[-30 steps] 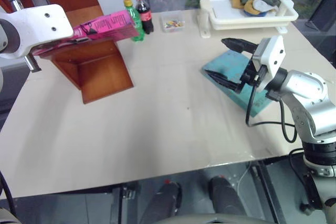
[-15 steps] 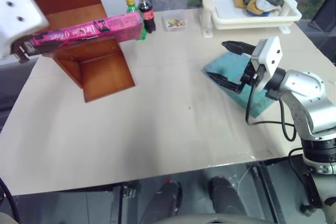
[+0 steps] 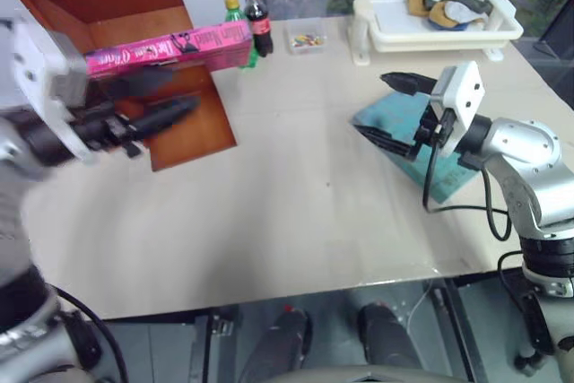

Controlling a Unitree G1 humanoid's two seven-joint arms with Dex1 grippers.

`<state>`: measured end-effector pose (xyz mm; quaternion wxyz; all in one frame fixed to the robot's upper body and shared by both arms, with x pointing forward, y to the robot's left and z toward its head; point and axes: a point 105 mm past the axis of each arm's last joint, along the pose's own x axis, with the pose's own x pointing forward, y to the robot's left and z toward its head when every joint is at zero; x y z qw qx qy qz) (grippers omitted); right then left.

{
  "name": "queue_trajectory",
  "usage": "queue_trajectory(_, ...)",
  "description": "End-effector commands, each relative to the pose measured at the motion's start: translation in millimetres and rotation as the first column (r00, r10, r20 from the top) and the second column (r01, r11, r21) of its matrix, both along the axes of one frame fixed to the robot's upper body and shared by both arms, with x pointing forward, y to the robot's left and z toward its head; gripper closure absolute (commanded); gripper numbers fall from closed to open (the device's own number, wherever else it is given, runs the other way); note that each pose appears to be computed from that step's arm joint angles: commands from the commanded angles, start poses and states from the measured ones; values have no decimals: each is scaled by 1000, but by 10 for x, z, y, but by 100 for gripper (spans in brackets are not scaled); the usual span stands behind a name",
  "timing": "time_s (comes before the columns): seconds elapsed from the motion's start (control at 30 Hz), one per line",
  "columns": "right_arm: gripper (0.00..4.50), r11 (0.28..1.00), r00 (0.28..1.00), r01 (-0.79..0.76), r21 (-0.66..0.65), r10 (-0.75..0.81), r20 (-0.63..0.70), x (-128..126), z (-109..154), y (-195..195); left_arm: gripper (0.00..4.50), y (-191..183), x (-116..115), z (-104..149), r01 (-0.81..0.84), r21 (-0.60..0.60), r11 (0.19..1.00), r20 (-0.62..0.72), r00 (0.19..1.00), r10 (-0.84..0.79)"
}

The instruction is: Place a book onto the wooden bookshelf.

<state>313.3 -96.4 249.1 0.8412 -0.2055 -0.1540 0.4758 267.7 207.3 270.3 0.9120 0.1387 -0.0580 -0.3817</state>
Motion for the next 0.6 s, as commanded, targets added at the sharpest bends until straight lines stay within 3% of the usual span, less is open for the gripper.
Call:
queue_trajectory(0.03,0,999,999,30,21,-30,22,-105,50,-55,198,-196,14,-276,17,-167,986,-62,998,-28)
queue_trajectory(0.1,0,998,998,64,21,-64,7,-132,-33,-80,118,-258,35,-518,-11,-165,986,-97,995,-5)
queue_trajectory(0.13,0,994,994,111,18,-110,-6,-125,-110,-125,58,-245,82,-624,-68,-164,984,-81,995,55)
queue_trajectory(0.2,0,982,980,191,-3,-191,-61,-152,-315,-247,14,-187,107,-806,-146,-181,973,-89,987,132)
queue_trajectory(0.4,0,942,914,312,-123,-333,-234,-490,-837,-671,5,113,-83,-1165,-194,-64,979,-131,974,185)
queue_trajectory(0.6,0,886,851,436,-161,-464,-247,-689,-874,-1027,5,342,-166,-1210,-210,-16,978,-145,968,205)
